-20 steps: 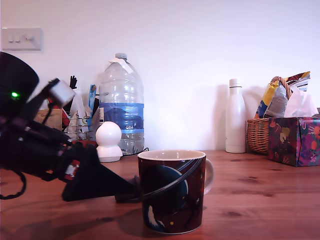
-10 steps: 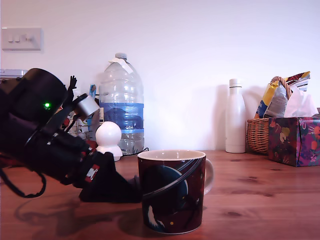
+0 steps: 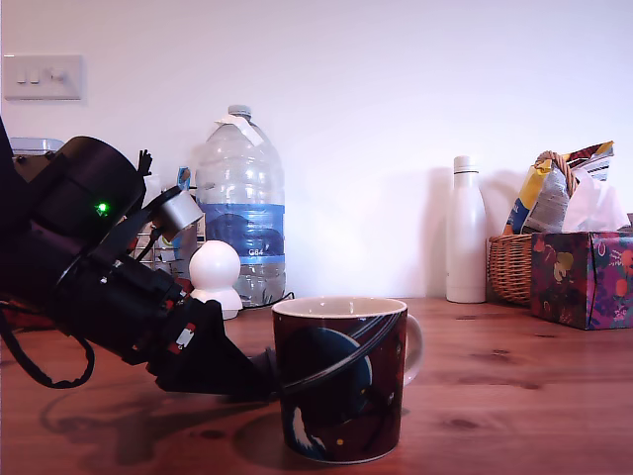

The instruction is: Pick up the coffee capsules from the table one by one and drop them inside the nearest coffee cup

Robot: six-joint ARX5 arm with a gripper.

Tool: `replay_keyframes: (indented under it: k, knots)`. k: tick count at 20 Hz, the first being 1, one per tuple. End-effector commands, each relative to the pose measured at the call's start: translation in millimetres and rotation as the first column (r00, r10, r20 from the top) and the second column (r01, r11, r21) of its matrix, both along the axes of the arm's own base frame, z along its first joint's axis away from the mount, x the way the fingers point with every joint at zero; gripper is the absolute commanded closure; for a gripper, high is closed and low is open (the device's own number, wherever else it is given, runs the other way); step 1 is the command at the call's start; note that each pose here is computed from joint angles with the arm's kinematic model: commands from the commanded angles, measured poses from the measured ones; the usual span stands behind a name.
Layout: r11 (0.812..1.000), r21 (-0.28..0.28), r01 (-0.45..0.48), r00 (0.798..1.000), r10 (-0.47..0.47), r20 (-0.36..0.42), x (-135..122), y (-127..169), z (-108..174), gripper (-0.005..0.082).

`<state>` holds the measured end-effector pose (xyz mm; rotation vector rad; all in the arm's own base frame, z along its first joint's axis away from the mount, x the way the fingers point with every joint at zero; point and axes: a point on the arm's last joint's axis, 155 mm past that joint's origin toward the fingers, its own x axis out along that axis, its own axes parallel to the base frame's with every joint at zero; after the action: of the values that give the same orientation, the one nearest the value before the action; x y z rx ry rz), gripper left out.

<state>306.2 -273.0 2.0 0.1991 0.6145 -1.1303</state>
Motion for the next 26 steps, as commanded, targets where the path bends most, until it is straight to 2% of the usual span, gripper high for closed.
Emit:
replay_keyframes:
  k: [1, 8, 14, 19, 26]
  knots:
    - [1.0, 0.019, 0.004, 0.999, -0.003, -0.037, -7.0, 2.3, -12.9, 0.0625]
    - [1.0, 0.027, 0.002, 0.998, -0.001, -0.057, -9.5, 3.7, -15.5, 0.0627]
    - [0.998, 0.054, -0.014, 0.996, 0.019, -0.089, -12.8, 11.7, -13.7, 0.0627]
    - [0.992, 0.104, -0.069, 0.994, 0.077, -0.073, -12.8, 27.8, 12.9, 0.0627]
    - [0.993, 0.072, -0.089, 0.992, 0.095, -0.086, -38.5, 32.7, 70.0, 0.0627]
